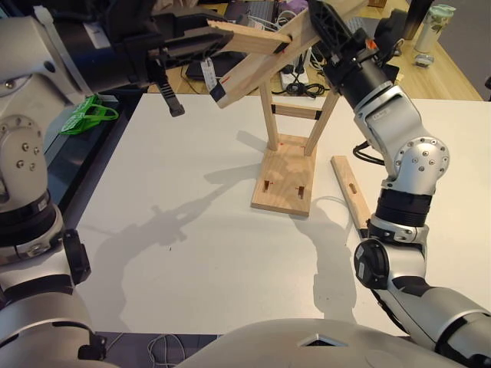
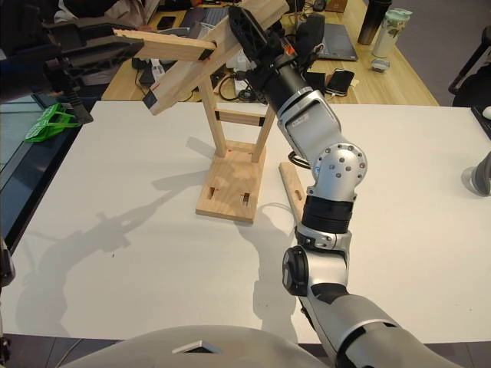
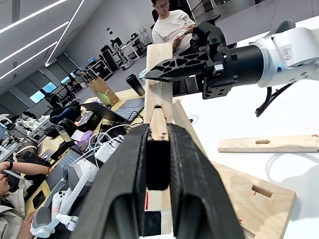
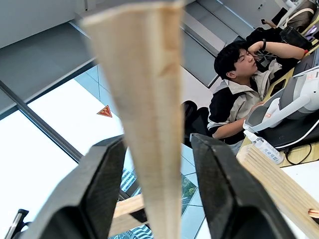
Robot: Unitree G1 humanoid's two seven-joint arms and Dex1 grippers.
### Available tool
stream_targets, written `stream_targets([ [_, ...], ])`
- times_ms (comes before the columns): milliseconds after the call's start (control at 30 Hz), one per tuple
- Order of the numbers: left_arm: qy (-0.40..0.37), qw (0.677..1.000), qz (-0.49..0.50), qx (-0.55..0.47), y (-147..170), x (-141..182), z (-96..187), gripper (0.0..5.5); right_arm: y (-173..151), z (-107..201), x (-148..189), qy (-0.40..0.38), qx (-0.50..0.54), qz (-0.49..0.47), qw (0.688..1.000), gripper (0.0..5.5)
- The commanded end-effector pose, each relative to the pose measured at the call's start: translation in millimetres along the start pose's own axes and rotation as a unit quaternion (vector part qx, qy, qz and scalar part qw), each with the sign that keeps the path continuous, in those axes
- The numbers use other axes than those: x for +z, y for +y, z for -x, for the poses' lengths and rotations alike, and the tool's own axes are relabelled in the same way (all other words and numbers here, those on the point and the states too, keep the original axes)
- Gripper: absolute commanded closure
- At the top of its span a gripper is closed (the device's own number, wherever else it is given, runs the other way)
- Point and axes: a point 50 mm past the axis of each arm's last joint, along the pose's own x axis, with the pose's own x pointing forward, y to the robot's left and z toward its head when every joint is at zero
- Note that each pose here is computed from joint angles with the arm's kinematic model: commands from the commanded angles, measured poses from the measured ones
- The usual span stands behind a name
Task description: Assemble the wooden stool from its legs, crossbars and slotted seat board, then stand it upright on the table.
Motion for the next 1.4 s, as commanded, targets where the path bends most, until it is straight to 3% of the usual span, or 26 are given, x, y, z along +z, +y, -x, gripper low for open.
stream_targets([
  [33,0.005,1.0,-0.003,0.005,1,-2,-2,5.09,7,1,-10,0.013,0.018,0.006,1.0,3.96],
  [133,0.007,1.0,-0.004,0.005,1,-3,-3,5.09,11,3,-14,0.011,0.036,0.007,0.999,4.39],
  [600,0.011,1.0,0.003,-0.009,-7,-10,-10,5.09,21,7,-9,-0.029,0.068,0.061,0.995,4.44],
  [967,0.006,1.0,-0.001,-0.01,-9,-10,-22,5.09,25,7,-29,0.019,0.072,0.195,0.978,4.44],
  [1300,-0.001,1.0,-0.011,0.003,-7,-9,-23,5.09,23,10,-33,0.024,0.075,0.209,0.975,4.46],
  [1400,-0.015,1.0,-0.003,0.015,-3,-6,-22,4.35,20,10,-34,0.023,0.066,0.207,0.976,4.49],
])
